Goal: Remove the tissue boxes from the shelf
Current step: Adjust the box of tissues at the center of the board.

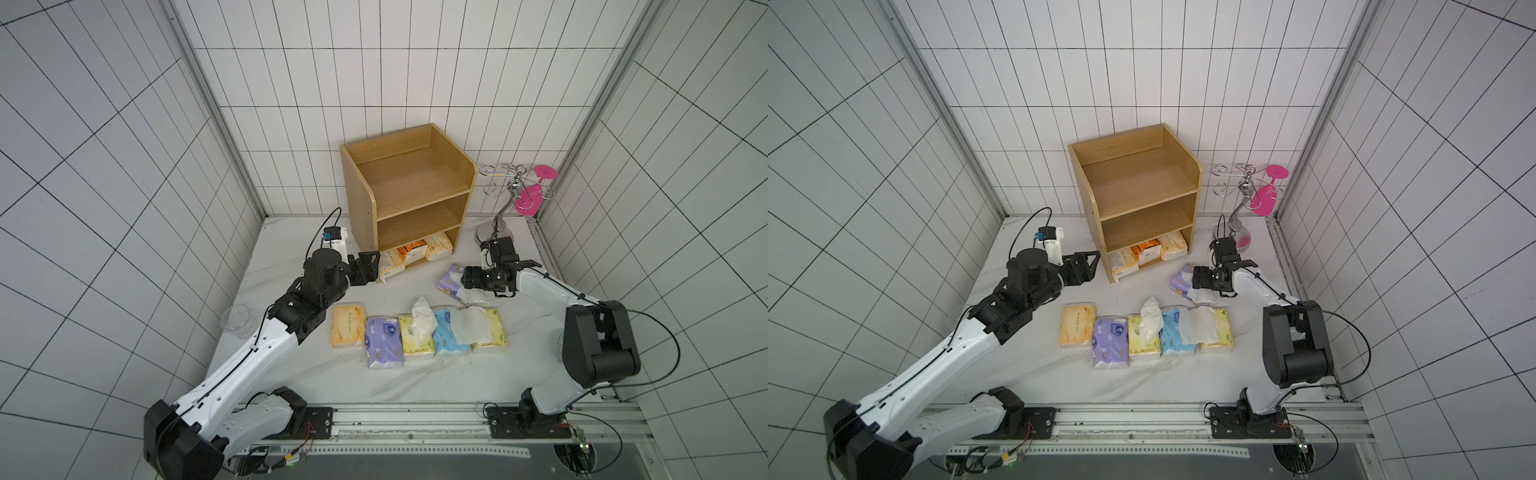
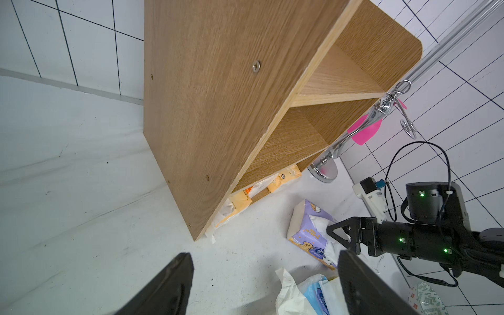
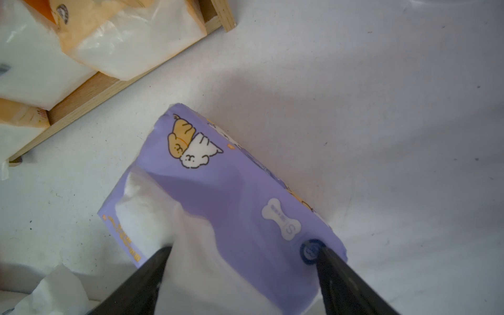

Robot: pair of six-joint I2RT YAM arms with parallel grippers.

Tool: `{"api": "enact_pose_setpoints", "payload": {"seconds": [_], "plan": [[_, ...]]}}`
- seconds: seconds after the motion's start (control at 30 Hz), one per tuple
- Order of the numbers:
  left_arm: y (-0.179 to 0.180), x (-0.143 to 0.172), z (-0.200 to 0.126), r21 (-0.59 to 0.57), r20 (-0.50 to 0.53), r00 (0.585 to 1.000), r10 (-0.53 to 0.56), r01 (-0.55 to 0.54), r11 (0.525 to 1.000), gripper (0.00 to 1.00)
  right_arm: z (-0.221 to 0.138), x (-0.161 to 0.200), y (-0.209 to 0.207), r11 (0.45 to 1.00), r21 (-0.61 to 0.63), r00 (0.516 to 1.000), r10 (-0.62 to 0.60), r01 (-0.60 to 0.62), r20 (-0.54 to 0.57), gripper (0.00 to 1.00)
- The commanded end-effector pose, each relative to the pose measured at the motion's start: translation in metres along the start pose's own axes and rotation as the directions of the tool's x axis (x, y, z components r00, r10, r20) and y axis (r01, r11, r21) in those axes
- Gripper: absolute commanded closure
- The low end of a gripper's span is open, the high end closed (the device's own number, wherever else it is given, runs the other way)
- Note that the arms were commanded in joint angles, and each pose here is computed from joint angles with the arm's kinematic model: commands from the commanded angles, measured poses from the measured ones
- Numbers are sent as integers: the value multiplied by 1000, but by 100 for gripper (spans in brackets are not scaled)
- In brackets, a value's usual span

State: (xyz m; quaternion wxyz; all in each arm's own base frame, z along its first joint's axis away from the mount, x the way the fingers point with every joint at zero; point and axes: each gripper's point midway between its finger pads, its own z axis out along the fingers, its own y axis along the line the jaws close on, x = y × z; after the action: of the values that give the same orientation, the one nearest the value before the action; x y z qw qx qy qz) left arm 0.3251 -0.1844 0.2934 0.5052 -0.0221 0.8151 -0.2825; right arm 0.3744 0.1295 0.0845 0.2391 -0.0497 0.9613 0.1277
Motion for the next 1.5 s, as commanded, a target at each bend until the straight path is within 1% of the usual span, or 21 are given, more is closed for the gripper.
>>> {"api": "enact_pose_setpoints", "payload": {"seconds": [0.0, 0.07, 0.27, 0.4, 0.53, 0.6, 0.67, 0.73, 0.83, 0.9, 1.03, 1.13, 1.2, 1.27, 1.33, 1.47], "plan": [[1, 0, -1, 0, 9, 1000, 9, -9, 1000, 13, 10, 9, -1, 1000, 9, 1000, 19, -19, -25, 21], [-1, 1, 1, 7, 5, 1000, 8, -8, 1000, 13, 15, 12, -11, 997, 48, 998, 58, -57, -35, 27], [-6, -1, 4, 25, 1, 1000, 15, -15, 1000, 13, 17, 19, -39, 979, 95, 982, 184, -179, -40, 38], [-9, -4, 8, 32, 0, 1000, 18, -18, 999, 13, 5, 23, -53, 965, 106, 970, 244, -241, -19, 39], [-13, -8, 12, 45, 11, 1000, 20, -20, 999, 13, -12, 26, -55, 960, 104, 966, 259, -260, 19, 38], [-16, -12, 15, 51, 21, 999, 25, -26, 998, 13, -21, 25, -52, 959, 87, 963, 266, -268, 31, 30], [-19, -18, 19, 53, 33, 999, 34, -35, 998, 13, -32, 20, -40, 965, 27, 964, 259, -261, 59, 20], [-21, -25, 23, 50, 52, 998, 36, -39, 998, 13, -45, 11, -29, 967, -33, 961, 256, -254, 103, 16], [-27, -36, 29, 62, 89, 996, 26, -32, 998, 13, -70, -3, -16, 962, -104, 947, 268, -253, 176, 15], [-31, -44, 33, 71, 108, 994, 16, -23, 997, 13, -86, -11, -4, 951, -173, 931, 290, -255, 222, 15], [-33, -56, 44, 61, 155, 988, 7, -16, 998, 13, -106, -24, 41, 902, -367, 901, 338, -227, 273, 20], [-28, -64, 54, 43, 178, 984, -3, -4, 999, 13, -101, -28, 73, 850, -479, 887, 378, -219, 265, 25], [-21, -67, 61, 30, 186, 982, -15, 9, 999, 13, -91, -32, 86, 814, -530, 873, 419, -238, 251, 29], [-9, -73, 67, 18, 187, 982, -37, 34, 999, 13, -78, -37, 98, 785, -564, 867, 445, -256, 226, 35], [2, -79, 68, 11, 188, 981, -53, 51, 999, 13, -65, -41, 113, 763, -590, 867, 456, -265, 199, 37], [17, -85, 67, 1, 191, 980, -61, 62, 998, 13, -31, -46, 139, 739, -607, 866, 474, -292, 159, 41]]}}
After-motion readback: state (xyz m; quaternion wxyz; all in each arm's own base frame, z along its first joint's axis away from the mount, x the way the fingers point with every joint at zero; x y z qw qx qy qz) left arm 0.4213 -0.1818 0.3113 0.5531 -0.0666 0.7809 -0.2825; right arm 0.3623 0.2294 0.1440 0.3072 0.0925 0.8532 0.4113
